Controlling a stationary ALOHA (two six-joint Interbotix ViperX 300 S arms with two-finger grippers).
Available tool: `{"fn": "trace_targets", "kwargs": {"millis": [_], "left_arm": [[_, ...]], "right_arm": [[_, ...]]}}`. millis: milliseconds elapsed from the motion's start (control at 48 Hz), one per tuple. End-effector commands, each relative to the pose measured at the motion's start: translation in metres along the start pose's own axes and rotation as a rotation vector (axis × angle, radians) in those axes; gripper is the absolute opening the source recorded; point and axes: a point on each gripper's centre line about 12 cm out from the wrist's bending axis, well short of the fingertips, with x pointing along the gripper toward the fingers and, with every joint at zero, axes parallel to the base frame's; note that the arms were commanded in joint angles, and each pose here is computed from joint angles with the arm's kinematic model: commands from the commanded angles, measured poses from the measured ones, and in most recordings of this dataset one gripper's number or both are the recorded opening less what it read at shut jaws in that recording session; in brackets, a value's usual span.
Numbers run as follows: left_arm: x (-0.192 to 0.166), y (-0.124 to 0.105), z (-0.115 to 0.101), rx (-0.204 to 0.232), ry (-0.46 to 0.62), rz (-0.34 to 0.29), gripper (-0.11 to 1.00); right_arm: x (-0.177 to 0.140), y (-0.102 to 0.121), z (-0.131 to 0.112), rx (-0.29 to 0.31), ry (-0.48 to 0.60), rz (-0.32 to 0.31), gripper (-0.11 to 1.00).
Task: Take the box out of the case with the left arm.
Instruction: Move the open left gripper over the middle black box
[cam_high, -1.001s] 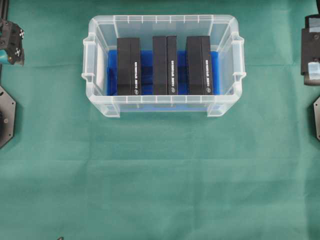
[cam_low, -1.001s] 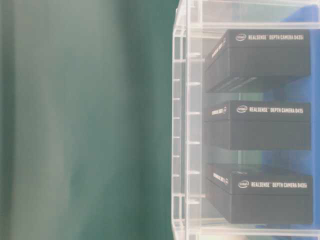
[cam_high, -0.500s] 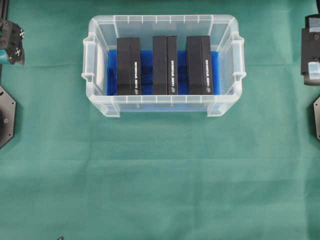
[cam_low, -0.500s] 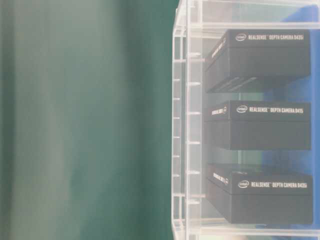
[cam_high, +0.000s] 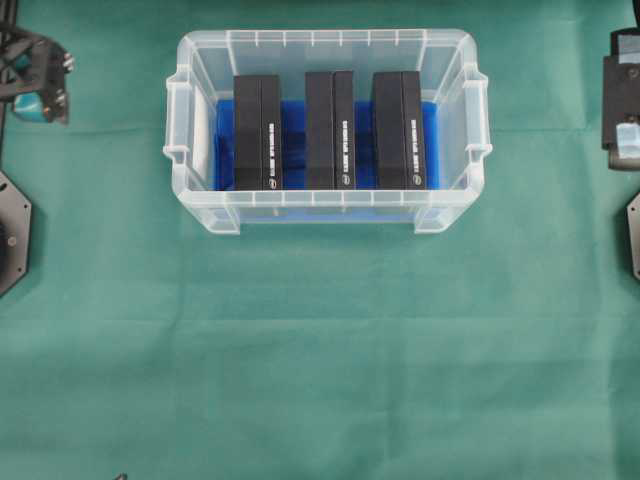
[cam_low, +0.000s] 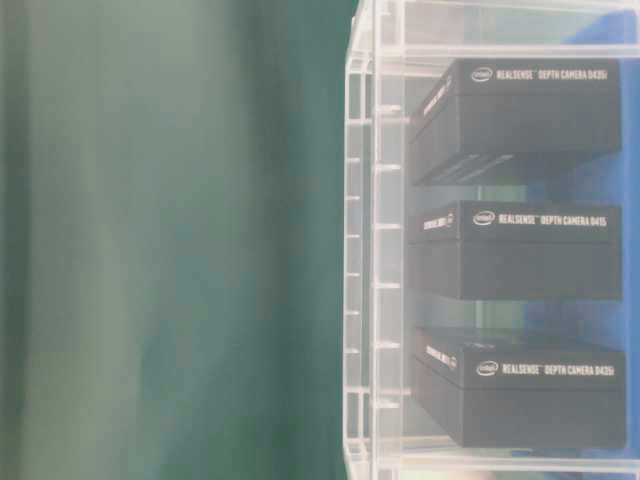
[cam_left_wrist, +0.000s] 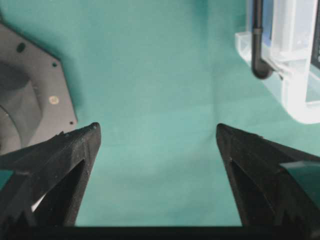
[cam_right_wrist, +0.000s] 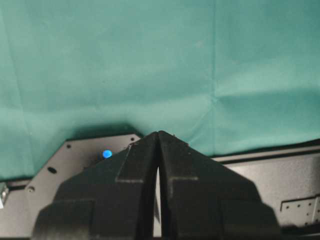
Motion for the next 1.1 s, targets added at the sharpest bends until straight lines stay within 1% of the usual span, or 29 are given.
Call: {"fn": "trace_targets", "kwargs": {"millis": [0, 125, 438, 750, 1084], "left_arm": [[-0.008, -0.012, 0.004, 0.009, -0.011, -0.027, 0.97], [-0.006, -0.030, 0.009, 0.019, -0.014, -0.035, 0.96], [0.002, -0.082, 0.019, 0.037, -0.022, -0.077, 0.96], [0.009, -0.141, 0.031, 0.065, -0.025, -0.104, 0.96], [0.016, -0.197, 0.046, 0.085, -0.038, -0.138, 0.96]], "right_arm": [[-0.007, 0.000, 0.004, 0.007, -0.025, 0.004, 0.00], [-0.004, 0.000, 0.007, 0.006, -0.012, 0.003, 0.00], [-0.002, 0.002, 0.012, 0.003, -0.024, 0.006, 0.00], [-0.001, 0.002, 0.012, 0.003, -0.024, 0.006, 0.00], [0.000, 0.002, 0.013, 0.002, -0.033, 0.005, 0.00]]}}
